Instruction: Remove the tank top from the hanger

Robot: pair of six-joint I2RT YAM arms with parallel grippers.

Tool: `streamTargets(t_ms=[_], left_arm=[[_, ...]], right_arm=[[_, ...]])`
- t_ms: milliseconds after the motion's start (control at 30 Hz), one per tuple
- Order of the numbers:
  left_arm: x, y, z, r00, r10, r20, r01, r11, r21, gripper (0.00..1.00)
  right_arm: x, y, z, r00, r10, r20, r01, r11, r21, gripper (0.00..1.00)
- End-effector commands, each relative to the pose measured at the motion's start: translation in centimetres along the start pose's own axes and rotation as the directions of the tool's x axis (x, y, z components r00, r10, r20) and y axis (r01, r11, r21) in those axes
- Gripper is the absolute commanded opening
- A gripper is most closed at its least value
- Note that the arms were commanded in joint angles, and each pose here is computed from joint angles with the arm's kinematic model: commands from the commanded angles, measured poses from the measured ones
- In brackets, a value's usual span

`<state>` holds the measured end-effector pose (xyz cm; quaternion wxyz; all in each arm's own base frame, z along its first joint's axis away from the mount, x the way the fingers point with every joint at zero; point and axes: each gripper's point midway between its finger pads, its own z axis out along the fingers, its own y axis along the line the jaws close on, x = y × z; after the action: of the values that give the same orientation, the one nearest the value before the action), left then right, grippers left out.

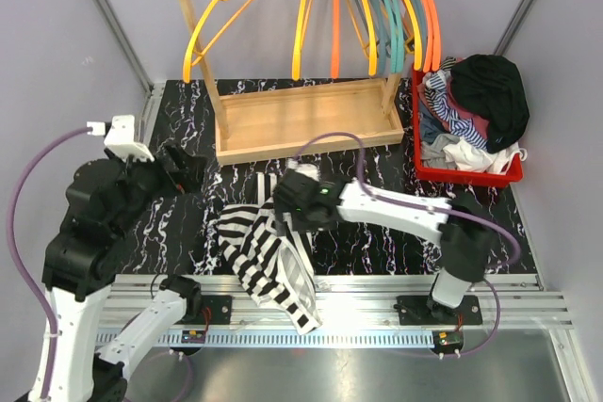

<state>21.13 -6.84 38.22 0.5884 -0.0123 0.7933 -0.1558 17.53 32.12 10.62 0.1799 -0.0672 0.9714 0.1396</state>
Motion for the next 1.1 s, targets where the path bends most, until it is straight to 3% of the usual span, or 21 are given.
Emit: streamTargets(t_ms=[0, 167, 333, 500, 567, 600, 633, 667, 800, 933, 967, 1033, 1067], left_arm=[[2.6, 0.4, 0.3, 0.998, -0.059, -0.034, 0.059, 0.998, -0.004, 0.99], [3.8, 1.1, -1.5, 0.998, -0.055, -0.042, 0.054, 0.998, -0.024, 0.99], [4.3, 1.6, -2.9, 0.998, -0.045, -0.046, 0.044, 0.998, -0.034, 0.99], [5.3, 1.9, -3.7, 0.997, -0.058, -0.042, 0.056, 0.998, -0.032, 0.99], [5.7, 2.0, -4.0, 0.997, -0.061, -0.043, 0.059, 0.998, -0.031, 0.99], [6.0, 2.0, -4.1, 0.997, -0.06, -0.05, 0.059, 0.998, -0.032, 0.99], [6.1, 2.1, -4.2, 0.997, -0.059, -0.05, 0.057, 0.998, -0.03, 0.99], [6.1, 2.0, -4.3, 0.997, -0.056, -0.053, 0.054, 0.998, -0.026, 0.99], [6.4, 1.8, -4.4, 0.997, -0.048, -0.066, 0.047, 0.999, -0.009, 0.99], [6.4, 1.0, -4.2, 0.996, -0.045, -0.071, 0.047, 0.998, 0.031, 0.99], [6.4, 0.9, -4.2, 0.996, -0.048, -0.072, 0.051, 0.998, 0.038, 0.99], [6.4, 0.1, -4.1, 0.996, -0.054, -0.077, 0.06, 0.995, 0.078, 0.99], [6.5, -0.2, -4.0, 0.995, -0.056, -0.081, 0.064, 0.993, 0.097, 0.99]], right_arm=[[-2.0, 6.0, 1.6, 0.987, -0.136, 0.084, 0.137, 0.99, -0.016, 1.0], [-1.2, 8.5, 7.3, 0.993, -0.112, 0.049, 0.107, 0.99, 0.087, 1.0], [-0.5, 5.3, 10.8, 0.993, -0.115, 0.013, 0.105, 0.945, 0.31, 1.0], [1.2, 3.7, 13.8, 0.985, -0.159, -0.065, 0.172, 0.909, 0.379, 1.0], [2.1, 3.0, 14.4, 0.978, -0.184, -0.102, 0.209, 0.907, 0.365, 0.82], [2.3, 3.5, 14.7, 0.98, -0.176, -0.095, 0.198, 0.923, 0.331, 0.67], [1.9, 2.9, 14.7, 0.986, -0.145, -0.084, 0.165, 0.931, 0.325, 0.4], [2.1, 1.6, 13.6, 0.991, -0.112, -0.078, 0.132, 0.934, 0.333, 0.0], [-1.6, -3.7, 9.2, 0.996, 0.069, 0.053, -0.084, 0.935, 0.345, 0.0], [-6.8, -11.6, 1.7, 0.936, 0.249, 0.249, -0.326, 0.881, 0.343, 0.0], [-9.0, -14.7, -1.6, 0.89, 0.315, 0.329, -0.418, 0.85, 0.319, 0.0], [-11.8, -18.1, -5.5, 0.846, 0.318, 0.428, -0.468, 0.828, 0.309, 0.0], [-13.8, -21.5, -8.9, 0.779, 0.356, 0.515, -0.549, 0.784, 0.289, 0.0]])
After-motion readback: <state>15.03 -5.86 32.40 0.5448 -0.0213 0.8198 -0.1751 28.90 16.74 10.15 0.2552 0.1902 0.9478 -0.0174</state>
